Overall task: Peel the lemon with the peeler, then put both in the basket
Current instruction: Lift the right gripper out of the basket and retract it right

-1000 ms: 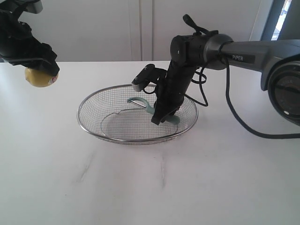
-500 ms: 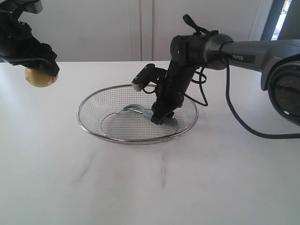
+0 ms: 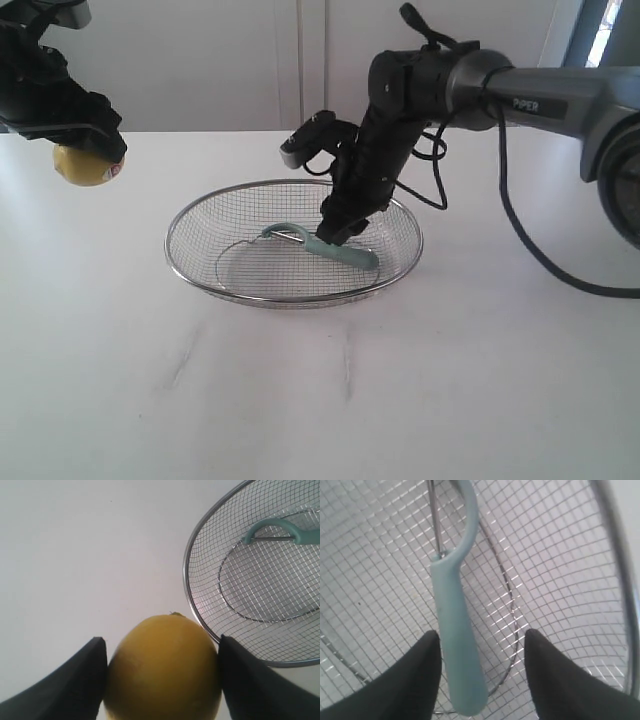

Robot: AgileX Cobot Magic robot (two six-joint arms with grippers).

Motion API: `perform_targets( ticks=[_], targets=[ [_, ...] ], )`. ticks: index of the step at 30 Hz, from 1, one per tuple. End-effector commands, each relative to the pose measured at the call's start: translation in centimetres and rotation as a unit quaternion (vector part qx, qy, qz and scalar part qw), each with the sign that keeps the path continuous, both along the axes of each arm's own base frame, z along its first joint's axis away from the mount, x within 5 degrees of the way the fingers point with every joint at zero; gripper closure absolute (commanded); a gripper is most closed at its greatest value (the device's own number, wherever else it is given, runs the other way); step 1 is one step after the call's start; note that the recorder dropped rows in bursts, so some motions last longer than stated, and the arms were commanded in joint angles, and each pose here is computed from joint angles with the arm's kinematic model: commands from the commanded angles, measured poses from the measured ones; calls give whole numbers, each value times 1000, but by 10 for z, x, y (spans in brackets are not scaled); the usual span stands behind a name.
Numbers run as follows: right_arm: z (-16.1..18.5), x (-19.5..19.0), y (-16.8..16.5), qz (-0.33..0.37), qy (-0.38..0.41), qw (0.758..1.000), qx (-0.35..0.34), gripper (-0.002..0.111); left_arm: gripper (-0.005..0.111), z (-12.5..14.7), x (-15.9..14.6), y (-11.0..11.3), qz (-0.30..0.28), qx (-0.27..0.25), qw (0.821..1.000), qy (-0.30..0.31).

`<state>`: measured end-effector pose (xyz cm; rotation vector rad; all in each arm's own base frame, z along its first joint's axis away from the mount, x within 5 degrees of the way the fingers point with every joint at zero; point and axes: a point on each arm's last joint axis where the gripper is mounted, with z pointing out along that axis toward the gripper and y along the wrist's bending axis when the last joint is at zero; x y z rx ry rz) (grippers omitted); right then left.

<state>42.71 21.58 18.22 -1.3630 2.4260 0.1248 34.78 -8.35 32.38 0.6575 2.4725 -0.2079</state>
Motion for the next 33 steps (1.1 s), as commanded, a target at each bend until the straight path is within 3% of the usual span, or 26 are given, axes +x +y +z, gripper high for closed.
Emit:
perform_targets(
  ticks=[1,7,14,17,21,33],
  targets=[
    [30,-6,0,-60,1,997,42,59,107,4,-4,-1,0,-6,1000,-3],
    [52,-16,1,-100,27,991,80,60,107,4,-5,-1,-1,-5,1000,4],
    [57,-18,0,-131,39,987,90,70,107,3,-6,-1,-3,-4,1000,10],
    [57,-18,0,-159,49,981,97,79,107,3,-6,-1,-3,-4,1000,10],
    [56,-21,0,-160,68,981,91,109,107,3,-6,-1,-3,-4,1000,10],
    [60,-26,-1,-196,97,971,102,108,107,3,-6,-1,-1,-6,1000,11]
  ],
)
